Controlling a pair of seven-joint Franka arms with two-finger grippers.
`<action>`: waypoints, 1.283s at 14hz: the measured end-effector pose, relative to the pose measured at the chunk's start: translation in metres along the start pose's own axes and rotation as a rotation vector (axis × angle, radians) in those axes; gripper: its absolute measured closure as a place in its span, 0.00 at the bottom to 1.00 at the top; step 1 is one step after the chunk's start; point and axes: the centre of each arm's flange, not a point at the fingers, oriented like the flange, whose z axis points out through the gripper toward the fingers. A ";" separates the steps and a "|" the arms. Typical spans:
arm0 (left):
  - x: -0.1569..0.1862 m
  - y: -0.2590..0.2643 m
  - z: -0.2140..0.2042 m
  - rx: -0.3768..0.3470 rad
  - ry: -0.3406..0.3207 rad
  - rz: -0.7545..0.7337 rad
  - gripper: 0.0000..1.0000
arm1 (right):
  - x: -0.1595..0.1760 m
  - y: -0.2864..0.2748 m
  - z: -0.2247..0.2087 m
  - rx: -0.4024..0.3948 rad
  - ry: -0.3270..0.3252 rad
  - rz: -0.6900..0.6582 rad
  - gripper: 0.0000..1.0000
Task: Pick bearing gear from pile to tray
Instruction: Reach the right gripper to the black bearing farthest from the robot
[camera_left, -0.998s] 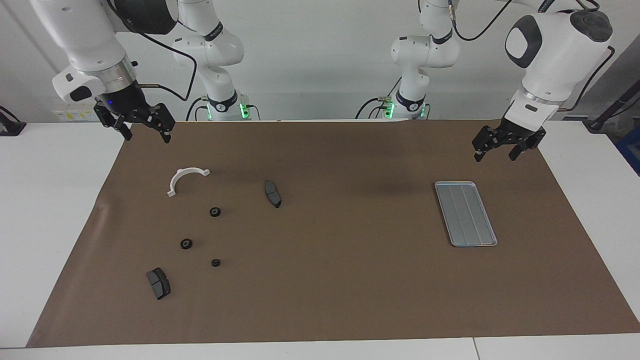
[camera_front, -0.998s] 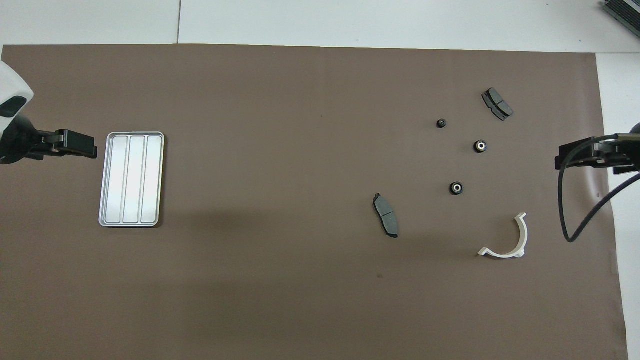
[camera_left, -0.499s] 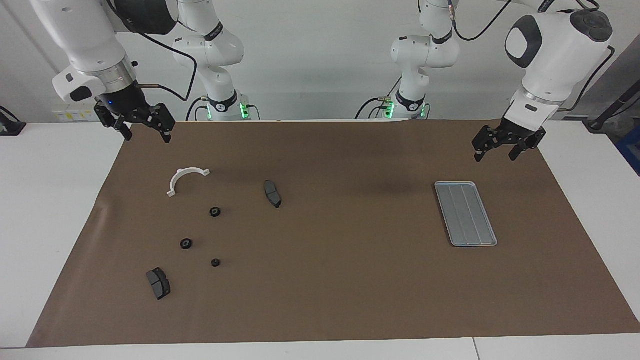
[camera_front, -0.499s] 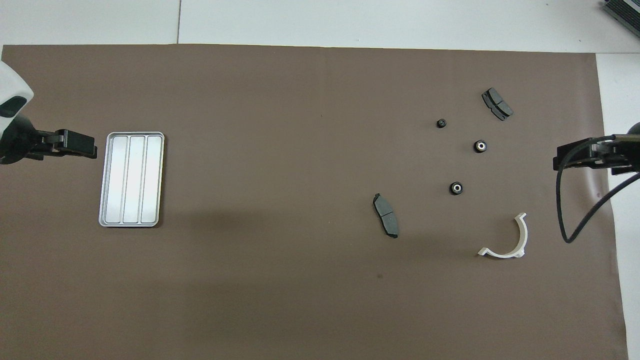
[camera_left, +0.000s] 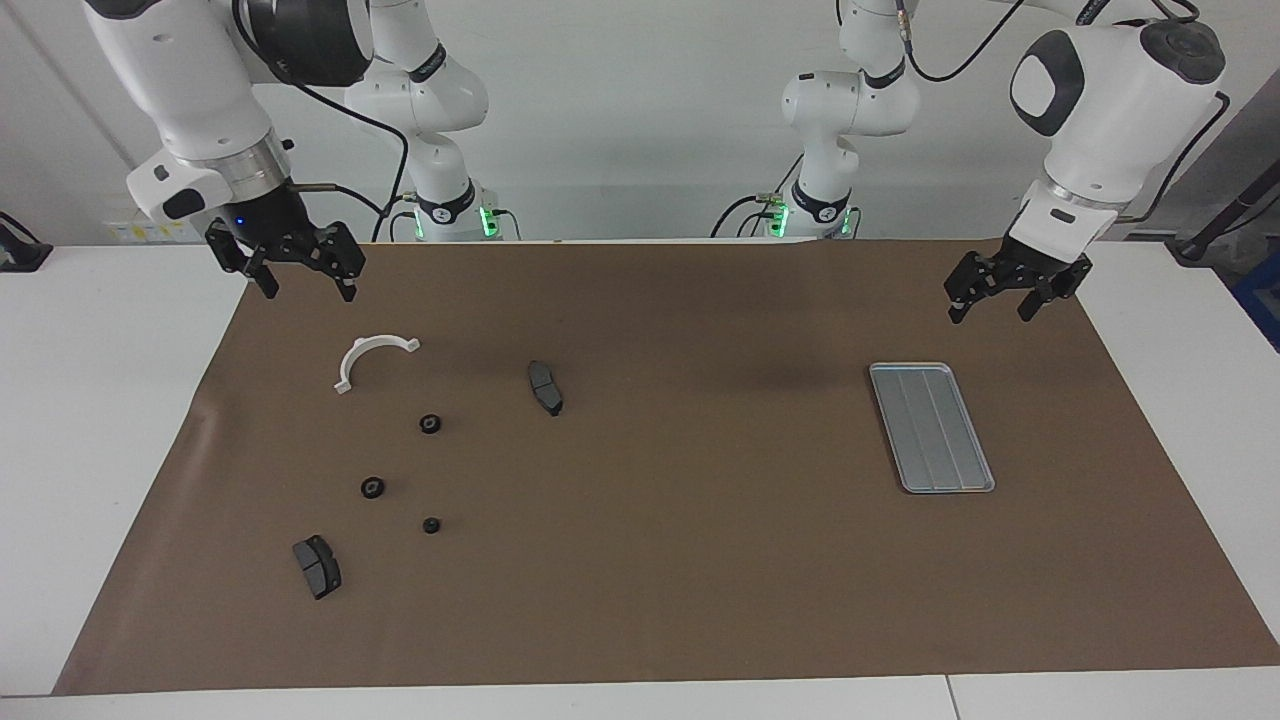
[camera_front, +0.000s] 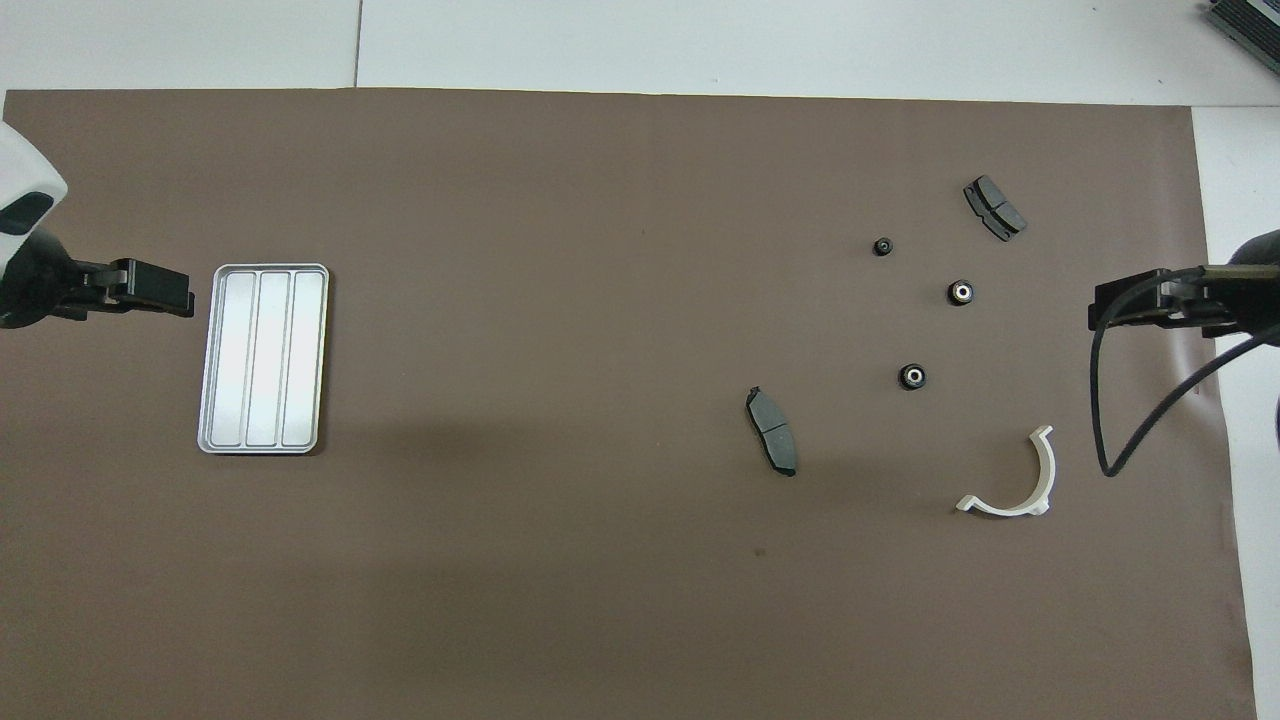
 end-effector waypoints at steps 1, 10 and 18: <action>0.000 0.000 0.000 0.000 0.000 0.000 0.00 | 0.009 -0.002 0.015 -0.001 0.008 -0.001 0.00; 0.000 0.000 0.000 0.000 0.000 0.000 0.00 | 0.080 -0.049 0.157 -0.001 0.113 -0.065 0.00; 0.000 0.000 0.000 0.000 0.000 0.000 0.00 | 0.101 -0.088 0.263 0.040 0.111 -0.079 0.00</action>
